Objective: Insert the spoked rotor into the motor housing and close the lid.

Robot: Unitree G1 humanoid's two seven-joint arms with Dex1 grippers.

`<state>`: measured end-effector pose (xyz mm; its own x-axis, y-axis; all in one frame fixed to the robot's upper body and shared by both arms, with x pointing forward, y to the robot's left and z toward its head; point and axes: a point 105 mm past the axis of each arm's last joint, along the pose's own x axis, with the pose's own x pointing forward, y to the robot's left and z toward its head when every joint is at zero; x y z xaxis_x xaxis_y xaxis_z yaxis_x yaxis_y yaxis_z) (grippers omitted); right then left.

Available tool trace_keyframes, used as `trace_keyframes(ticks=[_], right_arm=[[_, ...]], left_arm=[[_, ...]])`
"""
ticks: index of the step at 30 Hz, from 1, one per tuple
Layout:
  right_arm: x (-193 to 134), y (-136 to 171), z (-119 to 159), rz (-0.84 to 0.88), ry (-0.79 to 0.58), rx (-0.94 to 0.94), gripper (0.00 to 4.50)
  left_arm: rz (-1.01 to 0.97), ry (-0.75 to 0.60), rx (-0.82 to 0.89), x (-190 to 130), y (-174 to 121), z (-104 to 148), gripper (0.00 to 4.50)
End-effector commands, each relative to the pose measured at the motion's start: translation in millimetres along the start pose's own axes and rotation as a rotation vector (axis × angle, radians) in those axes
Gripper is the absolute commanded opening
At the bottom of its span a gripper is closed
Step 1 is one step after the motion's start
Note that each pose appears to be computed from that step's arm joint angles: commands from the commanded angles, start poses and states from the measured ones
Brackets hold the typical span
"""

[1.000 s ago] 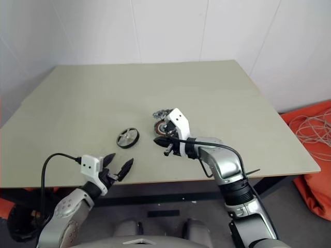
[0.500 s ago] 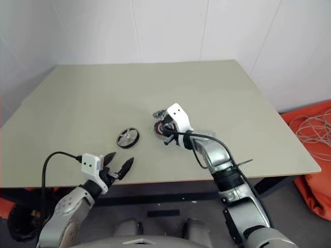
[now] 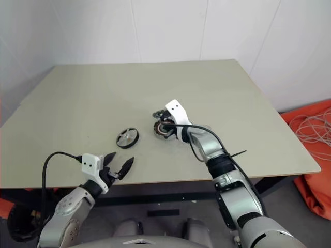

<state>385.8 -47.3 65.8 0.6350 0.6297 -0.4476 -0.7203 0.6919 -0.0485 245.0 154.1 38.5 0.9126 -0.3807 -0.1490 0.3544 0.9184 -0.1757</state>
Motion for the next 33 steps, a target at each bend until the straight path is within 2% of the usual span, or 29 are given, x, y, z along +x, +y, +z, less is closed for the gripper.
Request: trace_keyframes(ticks=[1,14,17,20,23,30,33], right_arm=[[2,-5,19,-0.018,-0.047,-0.028,0.05],[-4,-13,21,-0.037,-0.041,-0.043,0.05],[-11,-7,27,0.016,-0.086,-0.032,0.05],[-27,13,39,0.158,-0.179,-0.009,0.05],[-42,27,41,0.250,-0.214,0.008,0.05],[-62,36,35,0.298,-0.222,0.050,0.05],[-66,38,35,0.292,-0.228,0.065,0.05]], left_arm=[[-0.003,-0.052,0.015,-1,-1,14,4.50],[-0.002,-0.050,0.010,-2,-1,12,4.50],[-0.006,-0.050,-0.008,-3,-1,13,4.50],[-0.012,-0.061,-0.030,-3,0,17,4.50],[-0.040,-0.069,-0.047,-3,-3,20,4.50],[-0.097,-0.052,-0.102,-2,-9,19,4.50],[-0.114,-0.056,-0.197,1,-11,22,4.50]])
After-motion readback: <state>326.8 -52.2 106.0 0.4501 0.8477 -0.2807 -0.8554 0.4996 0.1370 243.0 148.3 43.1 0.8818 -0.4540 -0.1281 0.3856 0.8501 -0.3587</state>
